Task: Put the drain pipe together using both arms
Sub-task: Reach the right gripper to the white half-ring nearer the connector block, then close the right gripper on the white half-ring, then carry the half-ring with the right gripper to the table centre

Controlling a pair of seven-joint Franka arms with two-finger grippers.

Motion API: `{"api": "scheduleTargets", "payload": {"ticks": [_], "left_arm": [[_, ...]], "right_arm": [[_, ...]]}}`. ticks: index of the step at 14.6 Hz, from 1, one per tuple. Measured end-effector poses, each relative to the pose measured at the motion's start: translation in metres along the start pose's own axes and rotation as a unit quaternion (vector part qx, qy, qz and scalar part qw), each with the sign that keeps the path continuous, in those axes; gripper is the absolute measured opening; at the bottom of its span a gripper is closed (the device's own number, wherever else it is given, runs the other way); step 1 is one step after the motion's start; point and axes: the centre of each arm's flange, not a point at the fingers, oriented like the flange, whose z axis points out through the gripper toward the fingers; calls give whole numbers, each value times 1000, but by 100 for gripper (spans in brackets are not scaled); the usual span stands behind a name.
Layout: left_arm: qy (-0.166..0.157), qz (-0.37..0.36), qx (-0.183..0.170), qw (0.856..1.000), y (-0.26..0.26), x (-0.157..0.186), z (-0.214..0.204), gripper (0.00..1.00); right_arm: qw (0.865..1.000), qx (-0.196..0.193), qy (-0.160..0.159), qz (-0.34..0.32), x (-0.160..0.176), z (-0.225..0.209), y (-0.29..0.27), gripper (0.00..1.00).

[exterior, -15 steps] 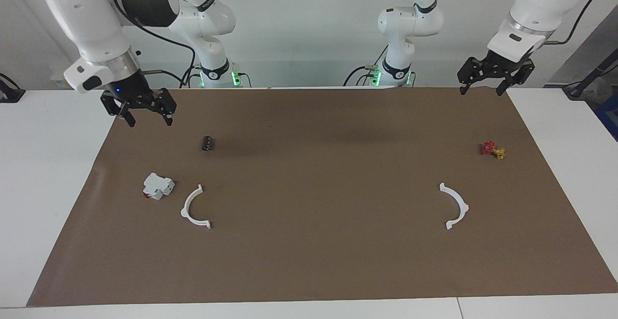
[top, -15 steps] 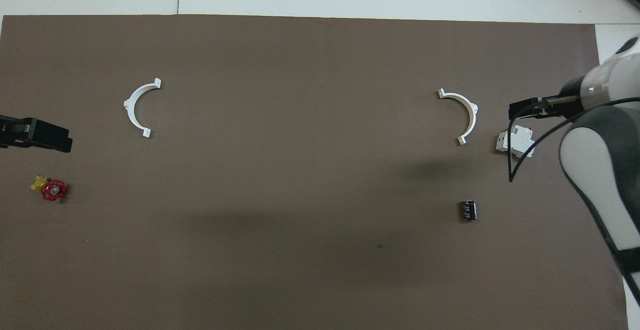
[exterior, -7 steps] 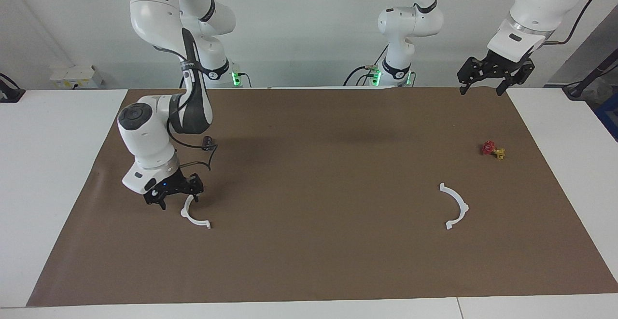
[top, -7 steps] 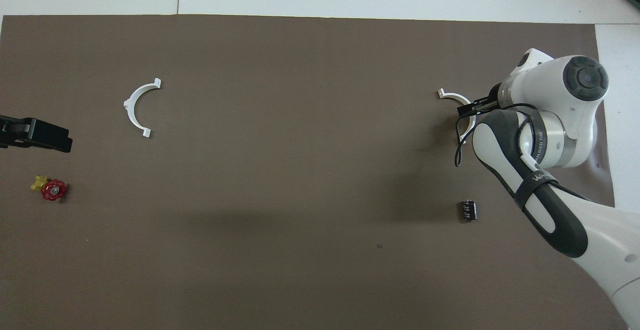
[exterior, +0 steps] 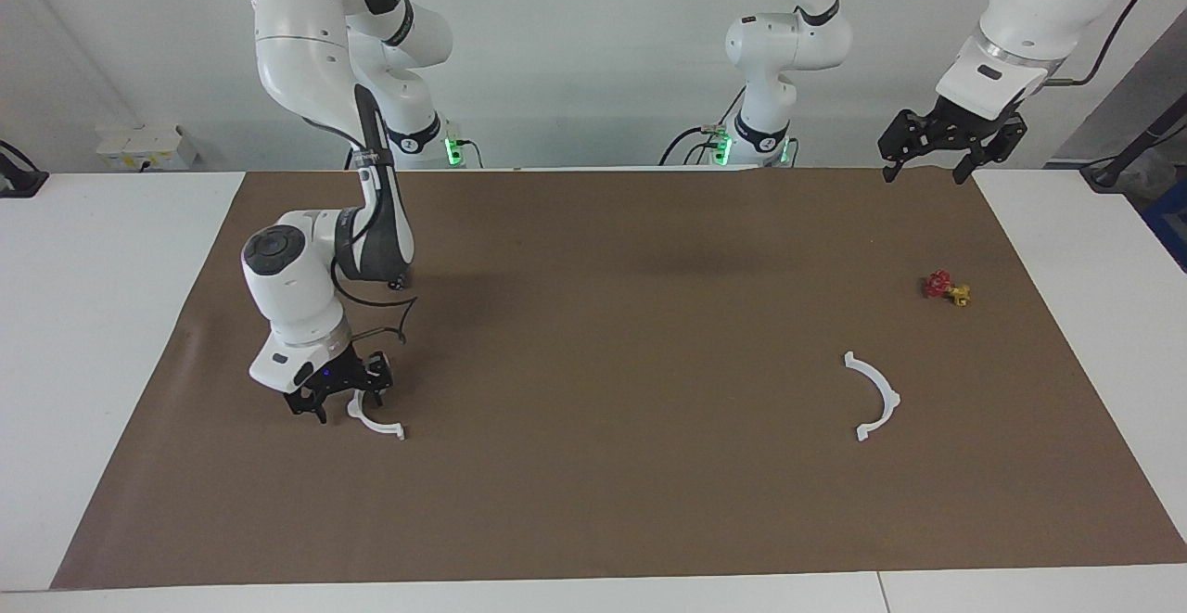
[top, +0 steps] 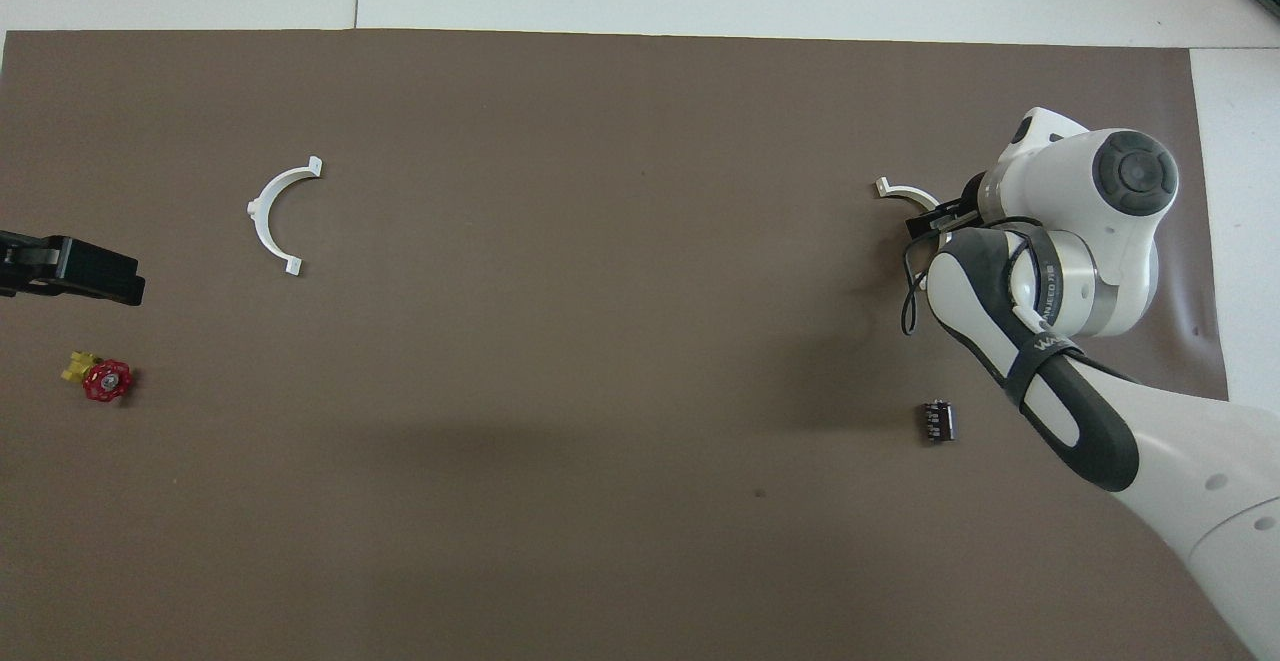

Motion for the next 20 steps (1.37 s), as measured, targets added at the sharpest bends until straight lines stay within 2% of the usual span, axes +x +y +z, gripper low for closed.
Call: {"api": "scheduleTargets", "payload": {"ticks": [1,2,3,7,8,11,12,16,20], "left_arm": [[0,0,0,1000,0,0,0,100],[0,0,0,1000,0,0,0,100],[0,0,0,1000,0,0,0,100],[0,0,0,1000,0,0,0,100],[0,0,0,1000,0,0,0,100],[0,0,0,1000,0,0,0,100],[0,0,0,1000,0,0,0,100],[0,0,0,1000,0,0,0,100],[0,0,0,1000,0,0,0,100]], "right_arm": [[1000,0,0,0,0,0,0,74],[1000,0,-1,0,0,1,0,74],[1000,1,-1,0,0,2,0,67],[1000,6,-1,7,-1,4,0,66],[1000,7,-1,8,-1,4,0,62],[1000,14,5,3,2,2,-3,25],[1000,14,6,4,2,0,-1,21],[999,28,-9,18,19,-21,-16,21],[997,47,-26,56,60,-87,-101,21]]}}
